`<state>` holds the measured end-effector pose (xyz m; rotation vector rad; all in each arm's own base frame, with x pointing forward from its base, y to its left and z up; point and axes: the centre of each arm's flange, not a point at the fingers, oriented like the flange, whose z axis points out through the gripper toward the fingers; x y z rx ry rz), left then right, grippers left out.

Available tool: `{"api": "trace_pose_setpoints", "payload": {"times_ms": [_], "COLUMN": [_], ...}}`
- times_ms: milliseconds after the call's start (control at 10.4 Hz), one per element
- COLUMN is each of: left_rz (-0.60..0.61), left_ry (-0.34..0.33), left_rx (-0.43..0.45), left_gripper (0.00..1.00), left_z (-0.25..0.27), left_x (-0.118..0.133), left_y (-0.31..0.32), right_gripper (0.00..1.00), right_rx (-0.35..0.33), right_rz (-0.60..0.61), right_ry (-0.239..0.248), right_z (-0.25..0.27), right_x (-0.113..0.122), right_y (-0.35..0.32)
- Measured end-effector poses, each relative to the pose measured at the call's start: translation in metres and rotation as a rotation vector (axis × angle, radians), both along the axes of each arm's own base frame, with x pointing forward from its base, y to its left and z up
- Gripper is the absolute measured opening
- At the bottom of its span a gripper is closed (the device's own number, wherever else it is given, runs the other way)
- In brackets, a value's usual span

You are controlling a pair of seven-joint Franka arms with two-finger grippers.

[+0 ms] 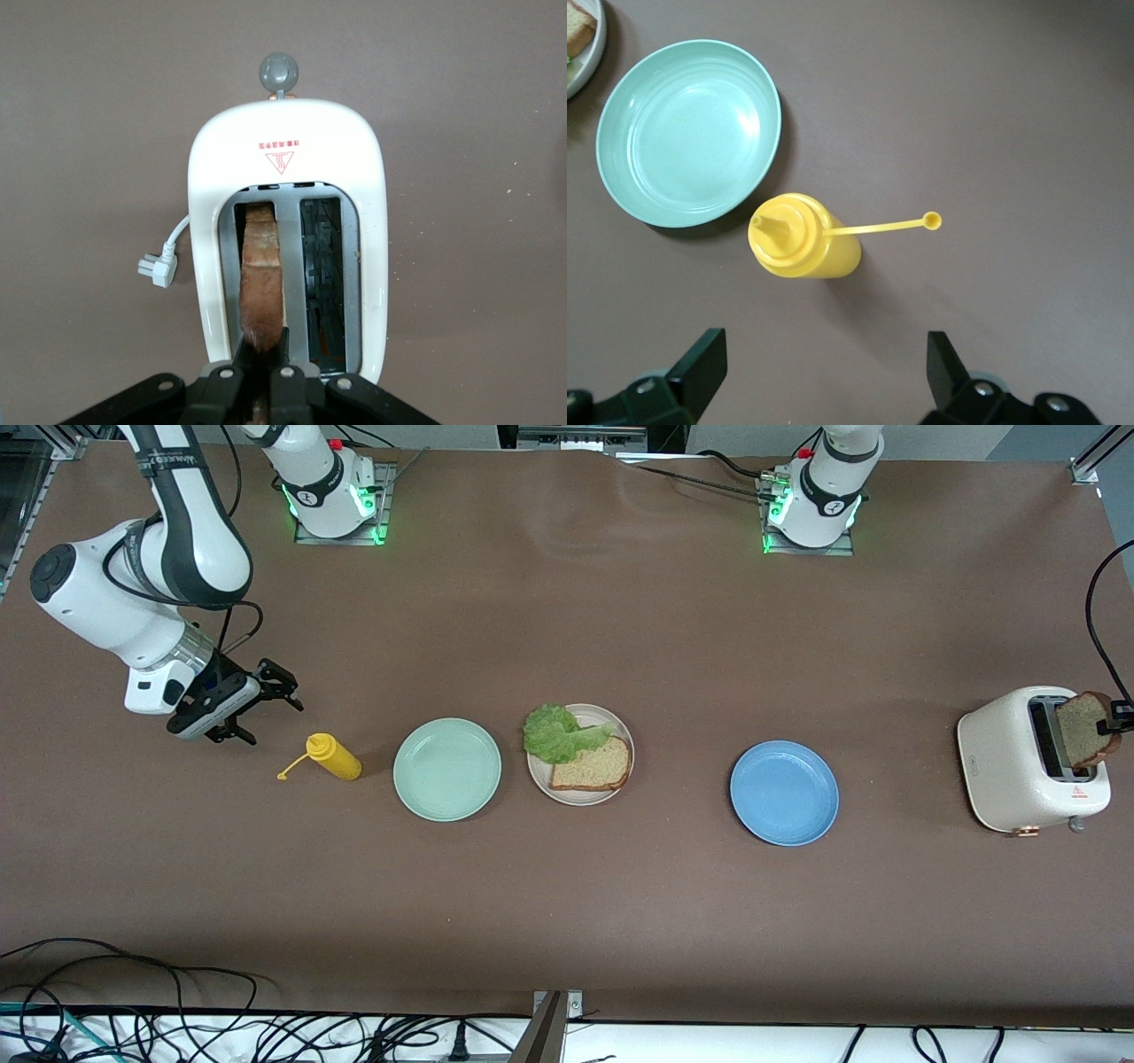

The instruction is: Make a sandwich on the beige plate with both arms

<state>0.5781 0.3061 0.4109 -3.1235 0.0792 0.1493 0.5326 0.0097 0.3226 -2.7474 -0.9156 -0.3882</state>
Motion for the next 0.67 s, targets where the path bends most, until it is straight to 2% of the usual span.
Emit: {"api": "trace_pose_setpoints", "payload": {"times_ms": [385,674], "left_rz": [-0.026,-0.131], "left_ry": [0.014,0.03], "left_rx": [0.007,0.039], "left_gripper": [0.08,0.08], "left_z": [0.074,0.102], "left_x": [0.0,0.021], "left_y": [-0.019,-0.073], "right_gripper": [1.0,1.0], "right_rx": [0.026,0.034], "right_rz": [-0.01,-0.027], "right_ry": [0.007,0.022], "right_z": [-0.034,-0.045], "right_x": [0.001,0.0], "right_y": [-0.005,-0.006]}}
